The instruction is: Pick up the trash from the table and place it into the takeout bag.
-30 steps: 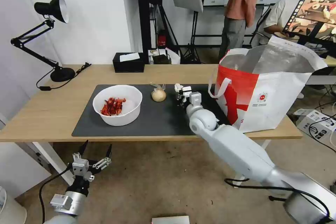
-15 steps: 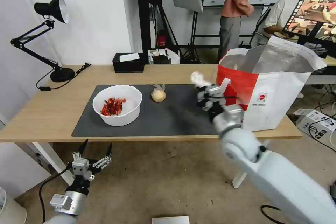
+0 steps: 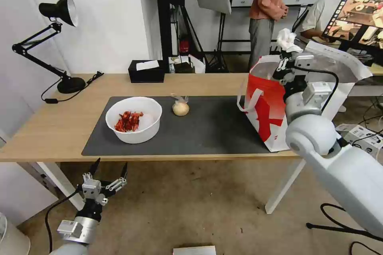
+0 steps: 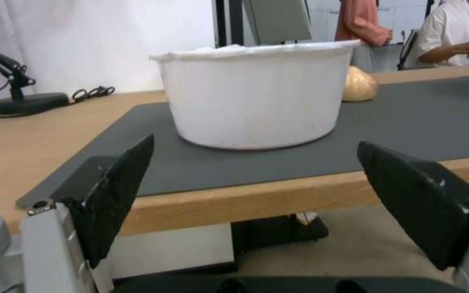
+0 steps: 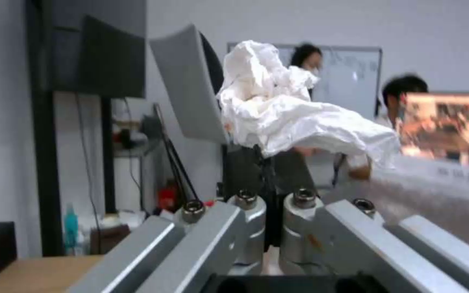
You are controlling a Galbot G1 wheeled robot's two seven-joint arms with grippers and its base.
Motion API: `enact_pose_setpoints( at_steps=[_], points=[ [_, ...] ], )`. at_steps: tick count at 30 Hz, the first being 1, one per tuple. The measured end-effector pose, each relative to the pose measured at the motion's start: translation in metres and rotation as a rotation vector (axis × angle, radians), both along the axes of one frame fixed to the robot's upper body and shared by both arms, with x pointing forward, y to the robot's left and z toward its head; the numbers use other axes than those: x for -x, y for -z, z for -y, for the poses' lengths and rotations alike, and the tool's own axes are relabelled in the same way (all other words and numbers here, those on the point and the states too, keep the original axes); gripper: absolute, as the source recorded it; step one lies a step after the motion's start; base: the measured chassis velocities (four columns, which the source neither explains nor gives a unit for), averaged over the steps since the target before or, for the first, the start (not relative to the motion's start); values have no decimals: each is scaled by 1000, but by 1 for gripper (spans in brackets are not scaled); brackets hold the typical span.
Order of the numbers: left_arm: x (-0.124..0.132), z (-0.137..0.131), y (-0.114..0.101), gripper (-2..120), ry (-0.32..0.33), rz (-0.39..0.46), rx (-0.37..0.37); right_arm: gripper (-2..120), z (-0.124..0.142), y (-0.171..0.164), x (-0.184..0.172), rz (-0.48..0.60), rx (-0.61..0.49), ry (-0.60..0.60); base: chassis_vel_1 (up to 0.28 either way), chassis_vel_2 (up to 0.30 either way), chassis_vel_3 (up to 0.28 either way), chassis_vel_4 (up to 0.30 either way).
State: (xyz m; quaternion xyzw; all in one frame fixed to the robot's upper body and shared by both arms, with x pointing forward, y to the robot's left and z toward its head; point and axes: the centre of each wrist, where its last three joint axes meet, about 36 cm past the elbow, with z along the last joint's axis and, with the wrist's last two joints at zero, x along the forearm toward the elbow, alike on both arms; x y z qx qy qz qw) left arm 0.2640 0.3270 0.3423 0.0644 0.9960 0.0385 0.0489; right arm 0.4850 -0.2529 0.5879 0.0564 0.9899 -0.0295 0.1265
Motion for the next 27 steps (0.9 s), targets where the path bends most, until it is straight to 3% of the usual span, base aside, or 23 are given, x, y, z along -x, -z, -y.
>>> enact_pose_setpoints(
  at_steps=[3,9,11,20,27],
  points=[
    [-1,-1,-1,100,1,1,-2,0,-3,-2,-3,-57,-41,39,0,0,0,0],
    [-2,-2,-2,100,-2,1,3,15,-4,-12,-6,-140,-127,19,0,0,0,0],
    [-3,-2,-2,100,-4,-1,9,28,-5,-17,-7,-140,-127,15,0,0,0,0],
    [-5,-1,-5,100,-5,-3,24,56,-7,-18,-5,-151,-118,13,0,0,0,0],
    [-9,-2,-8,100,0,2,24,89,-7,-16,-3,-162,-115,8,0,0,0,0]
  ],
)
